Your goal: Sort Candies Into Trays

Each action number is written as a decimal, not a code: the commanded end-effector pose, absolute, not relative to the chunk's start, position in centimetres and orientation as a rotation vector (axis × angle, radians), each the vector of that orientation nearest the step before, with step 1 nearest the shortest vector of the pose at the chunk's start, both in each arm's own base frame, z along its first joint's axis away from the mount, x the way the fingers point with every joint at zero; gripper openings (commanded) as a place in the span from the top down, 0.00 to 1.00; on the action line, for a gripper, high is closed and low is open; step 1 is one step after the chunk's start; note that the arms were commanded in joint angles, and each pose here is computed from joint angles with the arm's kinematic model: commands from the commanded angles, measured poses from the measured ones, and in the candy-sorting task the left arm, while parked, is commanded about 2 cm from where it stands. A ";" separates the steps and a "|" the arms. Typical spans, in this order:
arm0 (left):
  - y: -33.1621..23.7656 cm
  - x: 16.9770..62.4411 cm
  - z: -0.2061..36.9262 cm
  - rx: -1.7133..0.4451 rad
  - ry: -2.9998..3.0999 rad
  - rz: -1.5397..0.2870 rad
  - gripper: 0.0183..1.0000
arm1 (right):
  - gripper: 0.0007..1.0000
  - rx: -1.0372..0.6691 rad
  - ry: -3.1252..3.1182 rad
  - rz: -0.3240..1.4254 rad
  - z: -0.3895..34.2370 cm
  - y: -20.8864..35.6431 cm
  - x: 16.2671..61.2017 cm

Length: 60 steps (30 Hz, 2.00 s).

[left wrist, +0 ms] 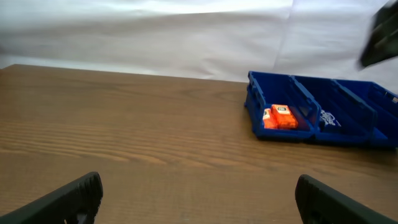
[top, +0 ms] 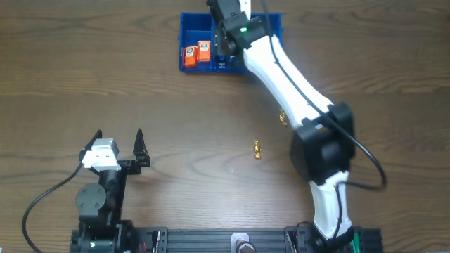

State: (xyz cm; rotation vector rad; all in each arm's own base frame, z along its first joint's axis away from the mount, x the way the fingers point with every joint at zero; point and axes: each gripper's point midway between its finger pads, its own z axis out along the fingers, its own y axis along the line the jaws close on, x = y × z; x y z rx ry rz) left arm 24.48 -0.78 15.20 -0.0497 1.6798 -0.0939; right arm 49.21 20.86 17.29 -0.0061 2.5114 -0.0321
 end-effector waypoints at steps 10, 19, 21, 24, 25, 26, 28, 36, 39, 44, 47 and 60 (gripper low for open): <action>-0.9 24.4 13.6 -0.036 1.731 -0.093 0.00 | 0.24 0.009 2.793 0.099 13.1 17.7 30.3; -0.9 24.4 13.6 -0.036 1.731 -0.093 0.00 | 0.27 0.047 2.950 0.039 4.6 16.7 26.7; -0.9 24.4 13.6 -0.036 1.731 -0.093 0.00 | 0.27 0.045 2.982 0.005 3.4 16.5 26.4; -0.9 24.4 13.6 -0.036 1.731 -0.093 0.00 | 0.27 0.041 3.033 -0.039 1.8 16.3 25.9; -0.9 24.4 13.6 -0.036 1.731 -0.093 0.00 | 0.27 0.041 3.047 -0.053 1.4 16.2 25.8; -0.9 24.4 13.6 -0.036 1.731 -0.093 0.00 | 0.27 0.043 3.061 -0.062 1.0 16.1 25.5; -0.9 24.4 13.6 -0.036 1.731 -0.093 0.00 | 0.27 0.044 3.085 -0.075 0.6 16.0 25.2; -0.9 24.4 13.6 -0.036 1.731 -0.093 0.00 | 0.31 0.055 3.106 -0.085 0.2 16.1 24.6; -0.9 24.4 13.6 -0.036 1.731 -0.093 0.00 | 0.34 0.053 3.112 -0.078 0.1 16.2 24.5; -0.9 24.4 13.6 -0.036 1.731 -0.093 0.00 | 0.37 0.053 3.111 -0.078 -0.1 16.2 24.6; -0.9 24.4 13.6 -0.036 1.731 -0.093 0.00 | 0.40 0.053 3.115 -0.081 -0.2 16.2 24.5; -0.9 24.4 13.6 -0.036 1.730 -0.093 0.00 | 0.59 0.054 3.117 -0.068 -0.8 16.2 24.4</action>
